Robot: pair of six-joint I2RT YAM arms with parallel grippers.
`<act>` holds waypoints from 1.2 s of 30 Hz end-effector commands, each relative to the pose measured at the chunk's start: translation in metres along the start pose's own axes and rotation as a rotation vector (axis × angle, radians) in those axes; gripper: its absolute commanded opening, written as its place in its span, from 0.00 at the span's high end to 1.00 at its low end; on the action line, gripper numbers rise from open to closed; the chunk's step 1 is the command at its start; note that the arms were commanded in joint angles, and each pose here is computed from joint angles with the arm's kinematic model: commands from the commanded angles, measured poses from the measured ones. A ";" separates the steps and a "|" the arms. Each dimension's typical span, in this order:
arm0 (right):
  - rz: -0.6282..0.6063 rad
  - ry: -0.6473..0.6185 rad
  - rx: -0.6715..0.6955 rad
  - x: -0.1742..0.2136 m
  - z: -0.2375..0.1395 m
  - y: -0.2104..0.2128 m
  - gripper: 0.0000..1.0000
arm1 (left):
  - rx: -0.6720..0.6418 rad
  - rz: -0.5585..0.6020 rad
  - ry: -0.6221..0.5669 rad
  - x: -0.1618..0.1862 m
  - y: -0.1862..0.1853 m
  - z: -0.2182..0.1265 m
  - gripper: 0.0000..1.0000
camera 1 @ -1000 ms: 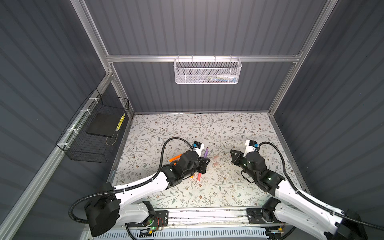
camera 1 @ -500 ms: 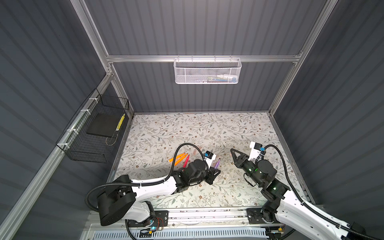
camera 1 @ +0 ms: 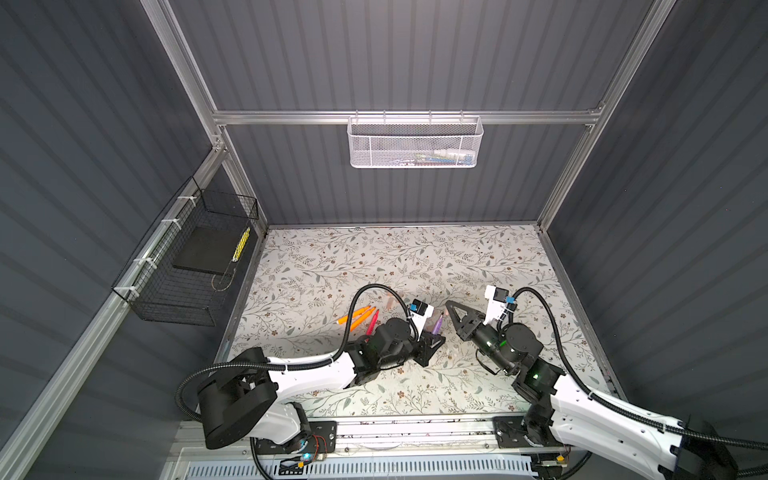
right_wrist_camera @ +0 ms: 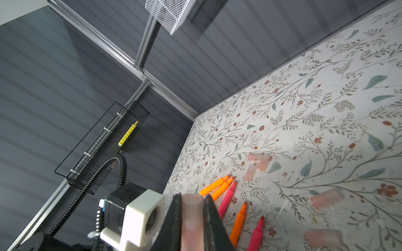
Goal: Insert the pens into the pen caps
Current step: 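Lift the pink cap with the right gripper and bring it over the purple marker tip, then press the pink cap down onto the purple marker tip held by the left gripper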
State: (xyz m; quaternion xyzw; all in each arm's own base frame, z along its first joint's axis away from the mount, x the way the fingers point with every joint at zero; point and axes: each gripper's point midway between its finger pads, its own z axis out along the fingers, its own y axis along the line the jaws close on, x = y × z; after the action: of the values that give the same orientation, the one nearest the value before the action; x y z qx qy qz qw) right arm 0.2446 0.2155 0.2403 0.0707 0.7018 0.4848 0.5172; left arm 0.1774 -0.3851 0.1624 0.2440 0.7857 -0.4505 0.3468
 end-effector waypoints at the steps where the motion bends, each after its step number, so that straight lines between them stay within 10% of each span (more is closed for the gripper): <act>1: 0.006 -0.055 -0.024 -0.011 0.003 0.008 1.00 | 0.037 -0.011 -0.024 -0.007 -0.007 0.001 1.00; 36: 0.068 0.019 -0.076 0.023 0.012 -0.002 1.00 | 0.162 -0.035 -0.099 -0.049 -0.015 -0.004 1.00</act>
State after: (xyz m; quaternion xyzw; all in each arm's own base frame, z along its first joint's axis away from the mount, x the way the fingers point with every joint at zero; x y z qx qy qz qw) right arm 0.2520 0.2270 0.2272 0.0913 0.6825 0.5164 0.5092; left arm 0.1915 -0.3836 0.1765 0.2261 0.7655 -0.5029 0.3318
